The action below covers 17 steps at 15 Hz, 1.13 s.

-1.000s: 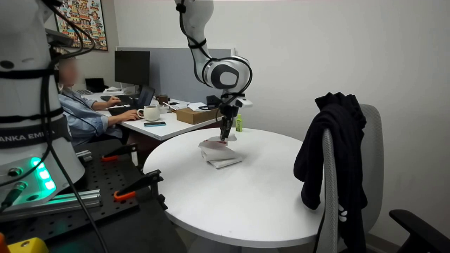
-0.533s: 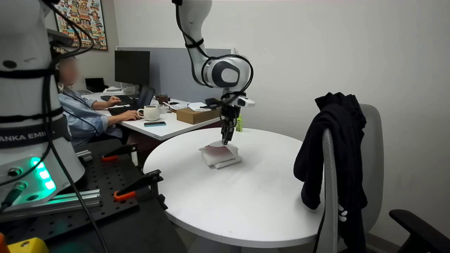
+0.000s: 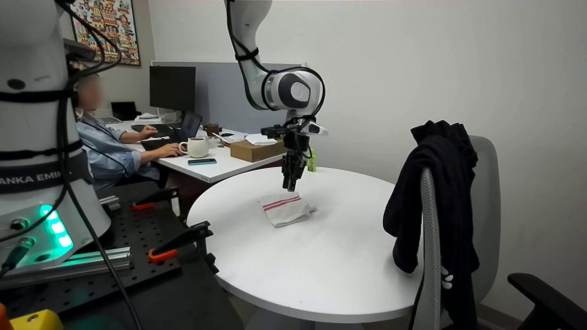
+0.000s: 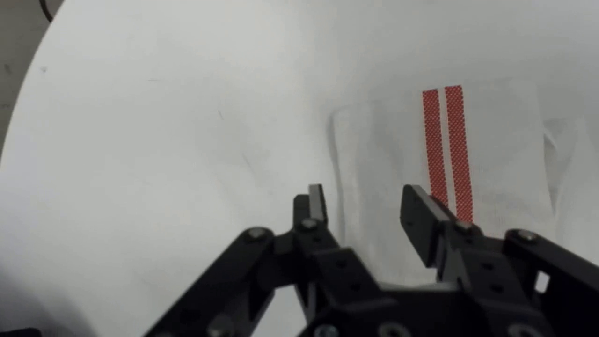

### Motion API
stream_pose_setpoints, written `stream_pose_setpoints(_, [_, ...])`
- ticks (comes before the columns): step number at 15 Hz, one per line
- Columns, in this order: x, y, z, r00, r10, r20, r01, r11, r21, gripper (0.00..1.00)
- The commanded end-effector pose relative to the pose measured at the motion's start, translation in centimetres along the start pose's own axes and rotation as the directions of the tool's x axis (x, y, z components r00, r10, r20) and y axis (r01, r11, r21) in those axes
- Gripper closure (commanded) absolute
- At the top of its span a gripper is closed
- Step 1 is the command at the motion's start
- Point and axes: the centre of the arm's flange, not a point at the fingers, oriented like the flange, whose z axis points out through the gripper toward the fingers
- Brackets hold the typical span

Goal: Fold the white towel in a zigzag pattern

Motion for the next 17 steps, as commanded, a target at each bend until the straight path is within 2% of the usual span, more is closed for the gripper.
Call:
stream_pose_setpoints(1, [-1.1, -0.9, -0.6, 0.996, -0.086, 0.016, 0.087, 0.995, -0.041, 0.21])
stream_pose_setpoints(3, [-1.6, -1.3, -1.6, 0.995, -0.1, 0.025, 0.101, 0.995, -0.026, 0.06])
stream_pose_setpoints(5, [-2.6, -1.9, -3.5, 0.993, -0.112, 0.027, 0.113, 0.993, -0.019, 0.0])
stream_pose_setpoints(9, [-5.5, -3.0, -8.1, 0.991, -0.131, -0.006, 0.131, 0.991, -0.004, 0.0])
stream_pose_setpoints(13, [-10.3, -3.4, -11.5, 0.996, -0.094, -0.008, 0.094, 0.996, -0.005, 0.0])
stream_pose_setpoints(14, [-6.7, -4.1, -9.6, 0.993, -0.117, -0.01, 0.117, 0.993, 0.004, 0.0])
stream_pose_setpoints(17, [-7.3, -4.2, -10.3, 0.993, -0.118, -0.015, 0.118, 0.993, 0.007, 0.0])
